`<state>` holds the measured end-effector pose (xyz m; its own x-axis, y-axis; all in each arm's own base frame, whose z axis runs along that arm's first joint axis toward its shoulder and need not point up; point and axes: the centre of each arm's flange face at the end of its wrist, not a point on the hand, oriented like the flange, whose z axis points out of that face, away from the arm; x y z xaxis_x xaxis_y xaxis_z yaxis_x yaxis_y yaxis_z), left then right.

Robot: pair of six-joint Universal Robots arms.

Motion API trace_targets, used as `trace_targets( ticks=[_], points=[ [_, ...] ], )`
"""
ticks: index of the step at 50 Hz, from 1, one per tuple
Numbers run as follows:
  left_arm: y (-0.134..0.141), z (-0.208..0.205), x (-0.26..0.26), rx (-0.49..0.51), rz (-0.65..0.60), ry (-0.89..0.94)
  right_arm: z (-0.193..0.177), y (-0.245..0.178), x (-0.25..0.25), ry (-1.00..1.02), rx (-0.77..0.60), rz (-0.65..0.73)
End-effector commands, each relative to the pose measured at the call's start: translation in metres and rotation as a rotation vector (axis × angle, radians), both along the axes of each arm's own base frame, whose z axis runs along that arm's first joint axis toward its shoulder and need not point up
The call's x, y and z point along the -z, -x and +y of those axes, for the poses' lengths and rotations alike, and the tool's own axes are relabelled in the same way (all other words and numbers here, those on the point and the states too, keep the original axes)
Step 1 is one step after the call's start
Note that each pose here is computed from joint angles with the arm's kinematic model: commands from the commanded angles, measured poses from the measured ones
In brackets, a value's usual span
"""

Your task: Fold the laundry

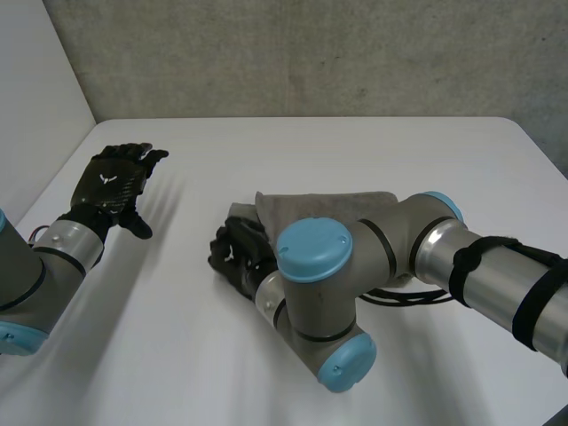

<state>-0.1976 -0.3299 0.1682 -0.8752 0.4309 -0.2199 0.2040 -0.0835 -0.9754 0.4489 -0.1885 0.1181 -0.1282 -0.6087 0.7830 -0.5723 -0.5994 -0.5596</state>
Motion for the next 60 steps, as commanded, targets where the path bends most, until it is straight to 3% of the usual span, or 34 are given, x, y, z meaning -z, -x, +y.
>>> trace_targets(
  ticks=[1,2,4,7,9,12,22,32,42,52,60],
  points=[
    [0.000,0.001,0.001,0.001,0.000,-0.004,0.005,0.013,-0.019,-0.123,0.029,0.016],
    [0.001,0.001,0.001,0.005,0.000,-0.004,0.005,0.013,-0.019,-0.124,0.029,0.015],
    [0.002,0.002,0.001,0.006,0.000,-0.004,-0.007,0.027,-0.062,-0.224,0.108,-0.150],
    [0.004,0.003,0.001,0.012,-0.001,-0.006,-0.016,0.040,-0.081,-0.289,0.163,-0.247],
    [0.004,0.004,0.002,0.014,-0.001,-0.009,-0.038,0.068,-0.118,-0.386,0.261,-0.439],
    [0.004,0.006,0.004,0.017,-0.001,-0.013,-0.051,0.096,-0.133,-0.468,0.341,-0.551],
    [0.009,0.009,0.005,0.032,-0.002,-0.015,-0.072,0.168,-0.077,-0.622,0.574,-0.487],
    [0.014,0.013,0.007,0.047,-0.002,-0.021,-0.095,0.206,-0.036,-0.551,0.687,-0.428],
    [0.014,0.013,0.008,0.048,-0.004,-0.022,-0.101,0.210,-0.014,-0.533,0.702,-0.367],
    [0.014,0.014,0.009,0.049,-0.005,-0.026,-0.102,0.207,-0.020,-0.509,0.692,-0.402],
    [0.014,0.014,0.009,0.049,-0.006,-0.026,-0.100,0.205,-0.017,-0.609,0.712,-0.492]
  ],
)
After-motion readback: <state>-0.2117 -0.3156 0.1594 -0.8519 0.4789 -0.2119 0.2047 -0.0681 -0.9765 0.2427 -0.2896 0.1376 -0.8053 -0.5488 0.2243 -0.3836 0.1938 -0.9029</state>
